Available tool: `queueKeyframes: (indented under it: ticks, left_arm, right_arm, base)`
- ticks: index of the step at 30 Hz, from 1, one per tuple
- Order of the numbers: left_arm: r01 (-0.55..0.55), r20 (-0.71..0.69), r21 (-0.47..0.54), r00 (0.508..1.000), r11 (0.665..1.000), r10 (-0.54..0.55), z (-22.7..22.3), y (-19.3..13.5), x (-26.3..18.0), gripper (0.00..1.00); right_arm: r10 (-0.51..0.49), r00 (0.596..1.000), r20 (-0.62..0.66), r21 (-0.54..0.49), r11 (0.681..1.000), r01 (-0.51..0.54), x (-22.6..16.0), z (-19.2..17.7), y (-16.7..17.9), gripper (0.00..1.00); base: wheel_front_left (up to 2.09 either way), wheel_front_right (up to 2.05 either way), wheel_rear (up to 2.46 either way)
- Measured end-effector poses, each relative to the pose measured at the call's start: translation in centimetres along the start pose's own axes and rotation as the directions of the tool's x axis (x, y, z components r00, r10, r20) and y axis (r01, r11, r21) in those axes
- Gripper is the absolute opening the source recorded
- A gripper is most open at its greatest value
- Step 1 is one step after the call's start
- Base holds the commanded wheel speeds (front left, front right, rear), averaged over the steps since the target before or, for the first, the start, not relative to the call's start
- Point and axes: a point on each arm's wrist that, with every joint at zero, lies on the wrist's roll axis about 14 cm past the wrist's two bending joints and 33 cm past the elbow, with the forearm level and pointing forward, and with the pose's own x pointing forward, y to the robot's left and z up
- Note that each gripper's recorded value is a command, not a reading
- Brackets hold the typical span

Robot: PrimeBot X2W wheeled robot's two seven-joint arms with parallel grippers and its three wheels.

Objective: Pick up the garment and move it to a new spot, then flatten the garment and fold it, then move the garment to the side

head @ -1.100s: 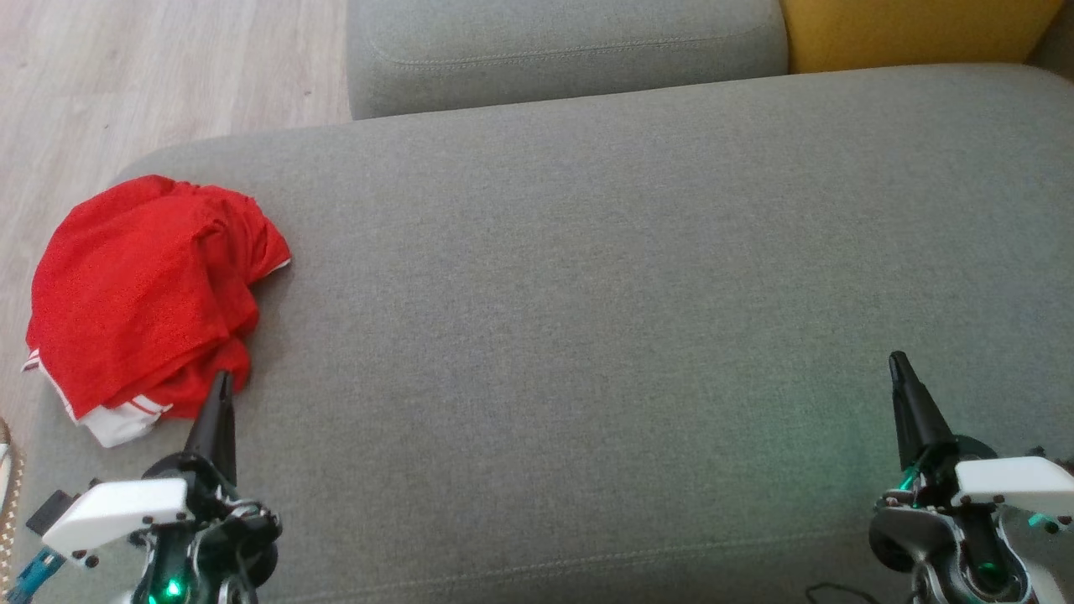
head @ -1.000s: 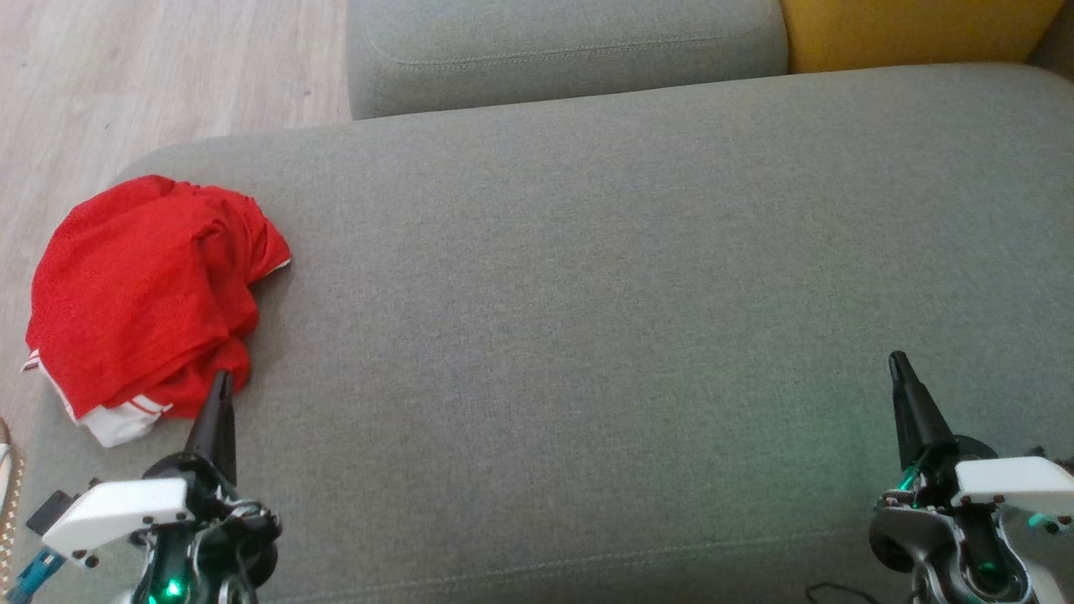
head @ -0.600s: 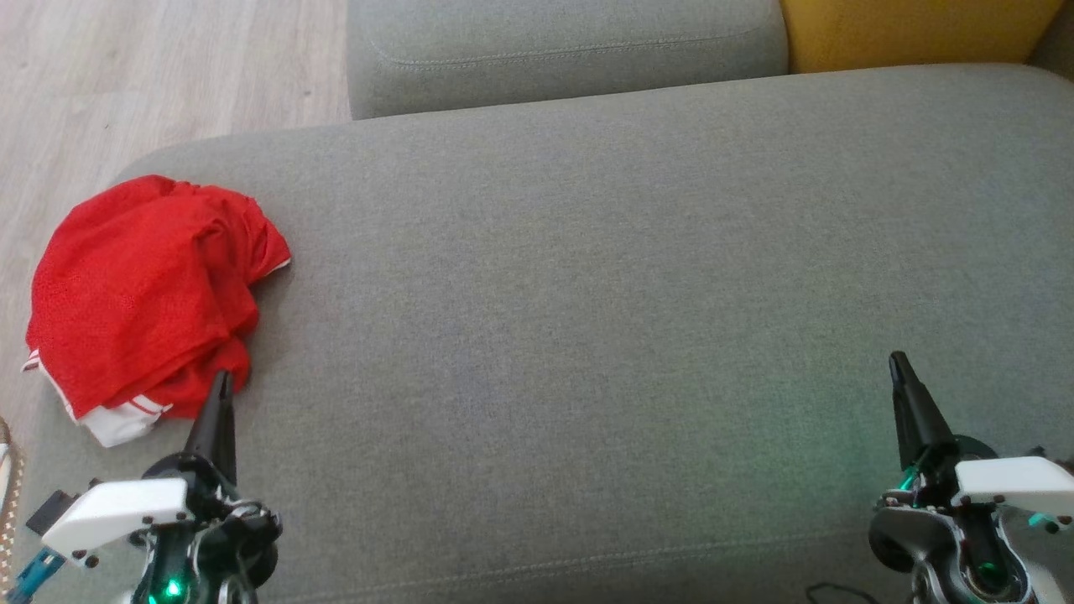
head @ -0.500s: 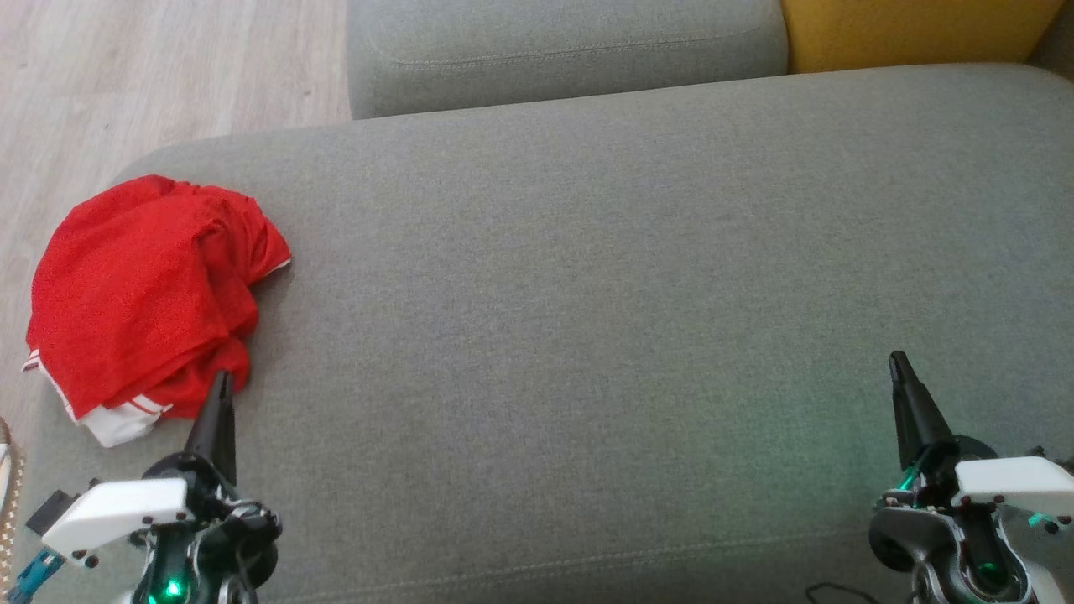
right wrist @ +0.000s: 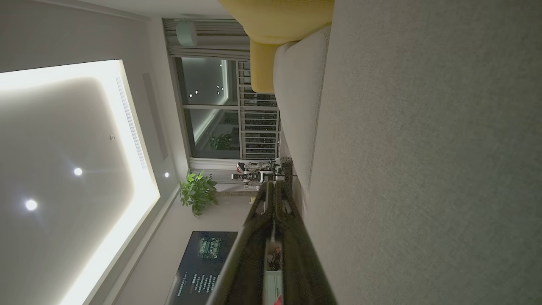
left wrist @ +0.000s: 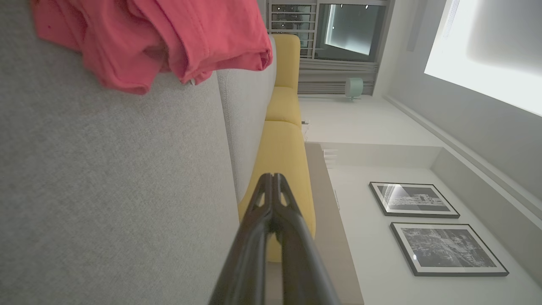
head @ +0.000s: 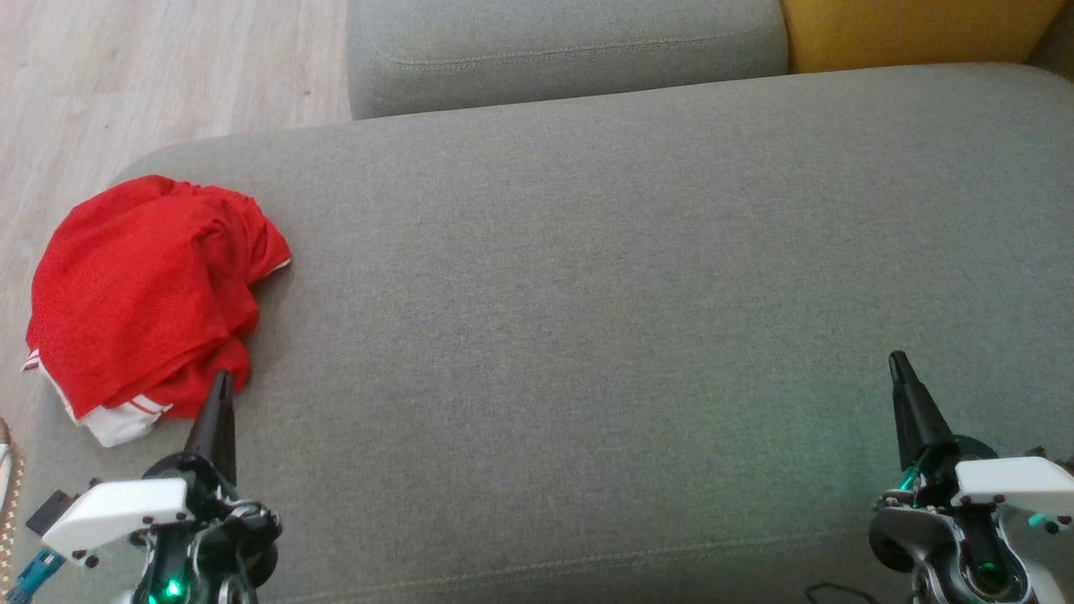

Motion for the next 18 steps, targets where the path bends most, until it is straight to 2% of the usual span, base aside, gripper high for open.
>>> queueKeyframes:
  ticks: [3,4,6,11,18]
  left_arm:
    - [0.000,0.000,0.000,1.000,1.000,0.000,0.0,0.0,0.0,0.00]
    - [0.000,0.000,0.000,1.000,1.000,0.000,0.0,0.0,0.0,1.00]
    - [-0.022,0.001,-0.004,1.000,1.000,0.022,0.0,0.7,-0.2,1.00]
    - [-0.158,0.008,-0.025,0.987,0.987,0.158,-0.2,5.3,-2.5,1.00]
    - [-0.140,0.033,-0.013,0.990,0.990,0.141,0.2,4.7,-2.4,1.00]
  right_arm:
    - [0.000,1.000,0.000,0.000,1.000,0.000,0.0,0.0,0.0,0.00]
    - [0.000,1.000,0.000,0.000,1.000,0.000,0.0,0.0,0.0,1.00]
    - [-0.021,1.000,-0.001,0.002,1.000,0.021,-0.2,-0.1,-0.7,1.00]
    - [-0.145,0.989,-0.001,0.016,0.989,0.145,-2.2,-0.3,-4.9,1.00]
    - [-0.133,0.991,0.014,-0.008,0.991,0.134,-2.2,-0.1,-4.5,1.00]
  base:
    - [0.00,0.00,0.00]
    - [0.00,0.00,0.00]
    - [0.00,0.00,0.00]
    - [0.00,0.00,0.00]
    - [0.00,0.00,0.00]
